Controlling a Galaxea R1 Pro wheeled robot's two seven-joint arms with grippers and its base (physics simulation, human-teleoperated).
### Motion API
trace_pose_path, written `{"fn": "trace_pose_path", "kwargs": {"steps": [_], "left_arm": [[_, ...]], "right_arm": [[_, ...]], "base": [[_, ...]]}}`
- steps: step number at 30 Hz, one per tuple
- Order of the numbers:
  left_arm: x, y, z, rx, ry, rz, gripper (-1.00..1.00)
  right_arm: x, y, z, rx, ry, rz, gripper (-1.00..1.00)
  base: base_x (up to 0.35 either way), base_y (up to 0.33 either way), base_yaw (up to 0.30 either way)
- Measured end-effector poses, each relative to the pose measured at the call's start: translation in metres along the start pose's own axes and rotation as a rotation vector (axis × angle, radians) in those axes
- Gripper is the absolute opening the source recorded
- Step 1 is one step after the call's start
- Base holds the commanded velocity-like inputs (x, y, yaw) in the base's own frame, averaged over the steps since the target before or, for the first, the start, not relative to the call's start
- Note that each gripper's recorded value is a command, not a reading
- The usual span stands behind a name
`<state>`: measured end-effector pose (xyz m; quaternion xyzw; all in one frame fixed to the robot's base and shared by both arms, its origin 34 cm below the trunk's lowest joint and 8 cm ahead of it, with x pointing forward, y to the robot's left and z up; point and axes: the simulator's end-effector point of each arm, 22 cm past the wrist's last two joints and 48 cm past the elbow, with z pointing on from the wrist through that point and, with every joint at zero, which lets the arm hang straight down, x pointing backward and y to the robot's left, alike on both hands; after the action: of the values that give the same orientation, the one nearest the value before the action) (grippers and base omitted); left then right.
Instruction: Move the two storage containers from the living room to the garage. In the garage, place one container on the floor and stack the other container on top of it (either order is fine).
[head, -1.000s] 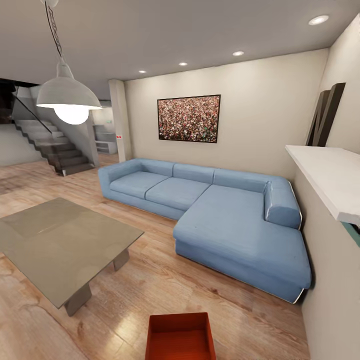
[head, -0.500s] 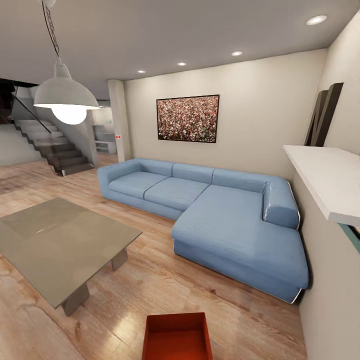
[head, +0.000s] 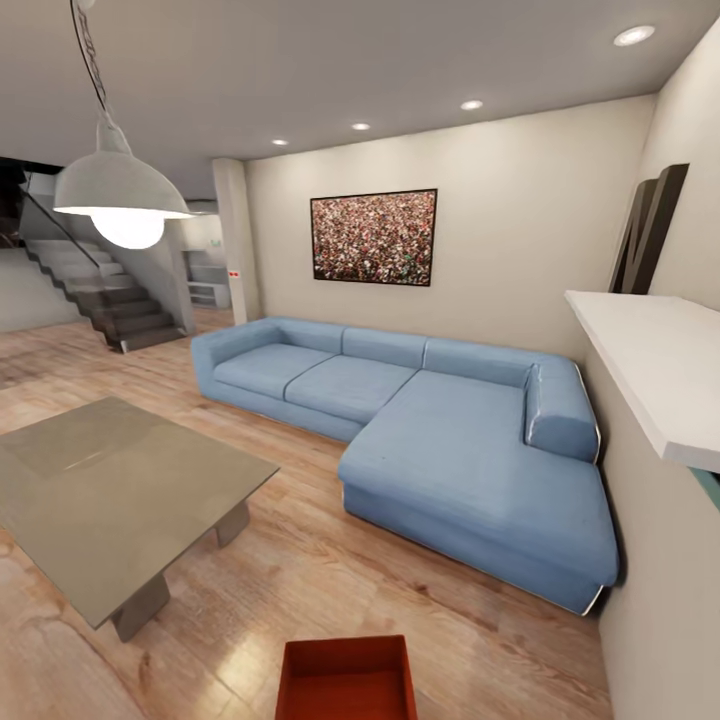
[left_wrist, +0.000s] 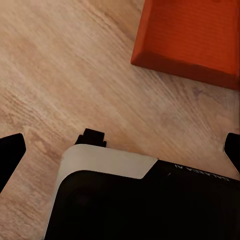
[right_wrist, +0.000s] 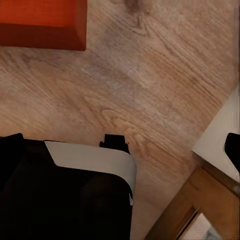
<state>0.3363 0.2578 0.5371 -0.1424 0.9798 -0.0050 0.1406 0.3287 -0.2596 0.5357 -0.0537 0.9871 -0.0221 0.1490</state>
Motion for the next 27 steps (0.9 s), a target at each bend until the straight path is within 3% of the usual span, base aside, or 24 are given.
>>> {"fn": "trace_pose_path", "kwargs": {"steps": [7, 18, 27], "left_arm": [[-0.0001, -0.0008, 0.0000, 0.001, 0.000, 0.000, 1.00], [-0.0005, -0.0007, 0.0002, 0.001, -0.001, 0.000, 1.00], [0.0000, -0.0018, 0.0001, 0.001, 0.000, 0.000, 1.00]], "right_arm": [[0.0002, 0.0000, 0.0000, 0.000, 0.001, 0.000, 1.00], [0.0001, 0.0000, 0.0002, 0.000, 0.001, 0.000, 1.00], [0.0003, 0.0000, 0.0001, 0.000, 0.001, 0.000, 1.00]], "base": [[0.168, -0.111, 0.000], [0.015, -0.008, 0.000], [0.000, 0.138, 0.000]]}}
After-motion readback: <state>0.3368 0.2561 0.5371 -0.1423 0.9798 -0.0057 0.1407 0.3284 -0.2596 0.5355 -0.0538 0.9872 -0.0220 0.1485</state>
